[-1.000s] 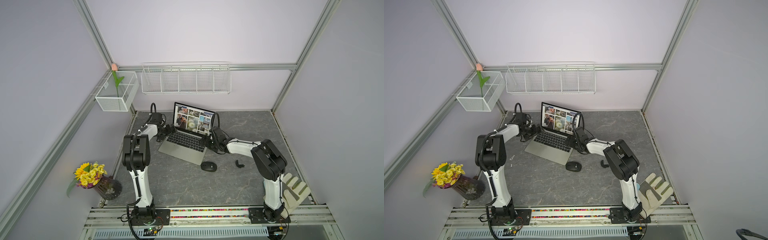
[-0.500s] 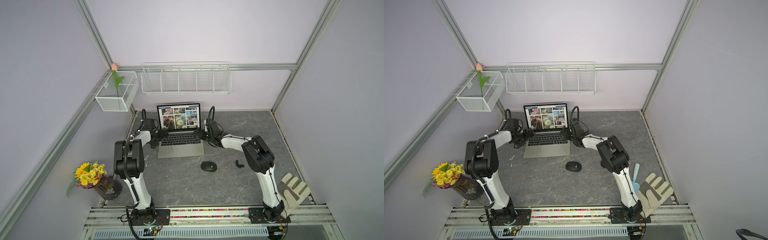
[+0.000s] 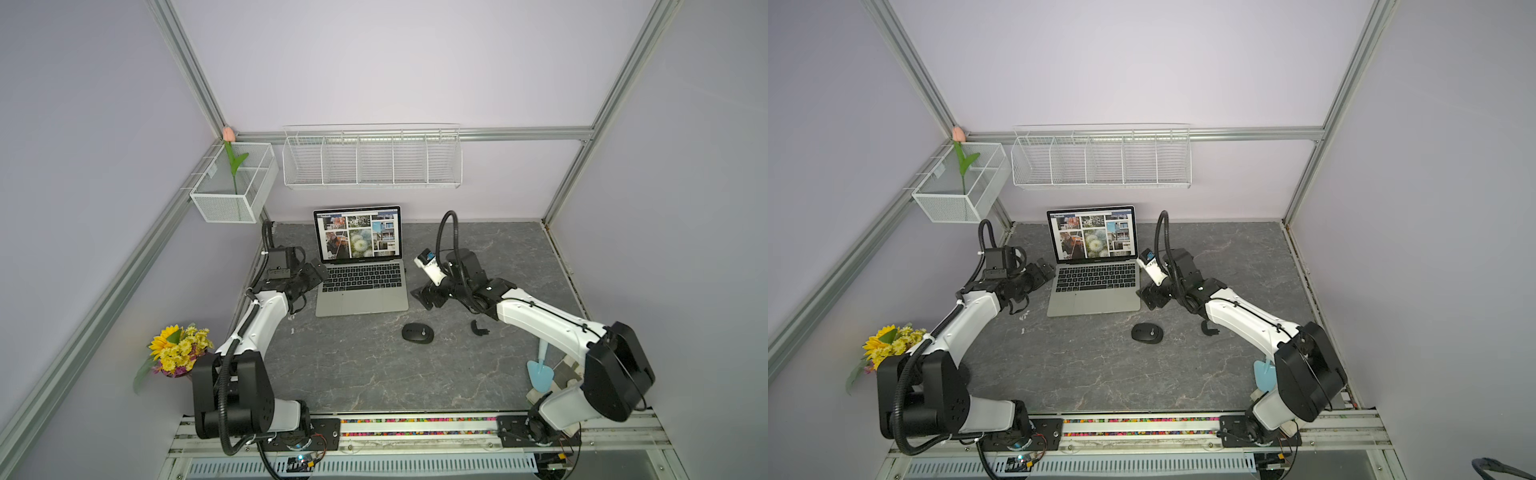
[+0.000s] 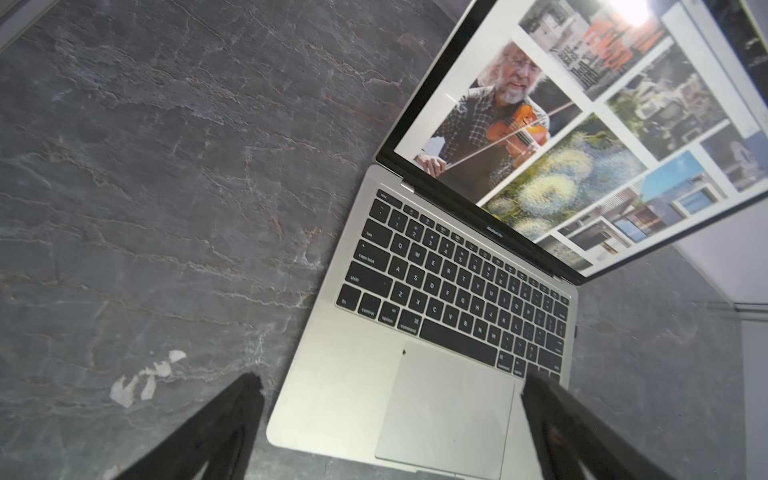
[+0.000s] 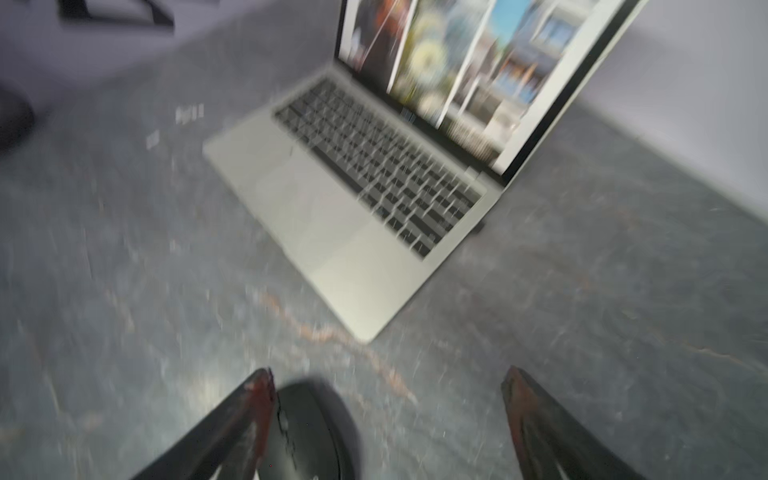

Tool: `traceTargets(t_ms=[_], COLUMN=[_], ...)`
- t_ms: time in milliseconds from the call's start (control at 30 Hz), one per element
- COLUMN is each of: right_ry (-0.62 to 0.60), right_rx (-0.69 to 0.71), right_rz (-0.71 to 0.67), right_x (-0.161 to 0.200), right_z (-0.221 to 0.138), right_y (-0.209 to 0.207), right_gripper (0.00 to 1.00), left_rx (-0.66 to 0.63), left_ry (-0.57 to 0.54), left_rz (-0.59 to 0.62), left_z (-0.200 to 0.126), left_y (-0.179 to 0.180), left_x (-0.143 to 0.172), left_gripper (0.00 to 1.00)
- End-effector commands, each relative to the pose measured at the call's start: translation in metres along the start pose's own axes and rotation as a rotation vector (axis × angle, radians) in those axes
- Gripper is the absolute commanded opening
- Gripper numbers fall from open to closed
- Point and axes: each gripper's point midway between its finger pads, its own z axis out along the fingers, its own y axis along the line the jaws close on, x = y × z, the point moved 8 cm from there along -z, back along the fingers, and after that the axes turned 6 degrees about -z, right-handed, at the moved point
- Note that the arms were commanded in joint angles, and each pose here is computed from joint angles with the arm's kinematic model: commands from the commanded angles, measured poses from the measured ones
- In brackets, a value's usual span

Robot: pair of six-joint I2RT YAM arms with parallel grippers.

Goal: Insert the wireless mouse receiver into the laptop
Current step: Pick up the mouse from the center of the board.

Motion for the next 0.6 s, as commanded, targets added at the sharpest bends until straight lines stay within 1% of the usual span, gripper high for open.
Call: traceTargets(t_ms=[0, 133, 333, 400, 433, 533, 567], right_ry=[0.343, 0.422, 0.450, 0.466, 0.472, 0.475, 0.472], right_rx=[-0.233, -0.315, -0.308, -0.299, -0.299, -0.270, -0.246], right_rz=[-0.181, -0.260, -0.318, -0.342, -0.345, -0.350, -0.347], right_x=[0.065, 0.077, 0.082, 0.085, 0.085, 0.085, 0.084], right_z=[0.012, 0.030, 0.053, 0.059, 0.062, 0.067, 0.068], right_y=[0.033, 0.051, 0.050, 0.049, 0.049, 0.047, 0.046], right_gripper=[0.90, 0.91, 0.94, 0.98, 0.99, 0.86, 0.79], left_rx=[0.087, 0.108, 0.222, 0.292, 0.312, 0.379, 0.412], left_ry=[-0.028, -0.068, -0.095, -0.103, -0.111, -0.158, -0.178], left_rz=[0.013, 0.008, 0.048, 0.073, 0.078, 0.094, 0.097], left_z=[-0.006, -0.014, -0.022, -0.024, -0.024, -0.027, -0.029], left_y=[-0.005, -0.005, -0.014, -0.018, -0.020, -0.025, -0.028], left_x=[0.005, 0.006, 0.007, 0.009, 0.009, 0.007, 0.005], left_gripper=[1.00, 1.00, 1.00, 0.99, 1.00, 1.00, 1.00])
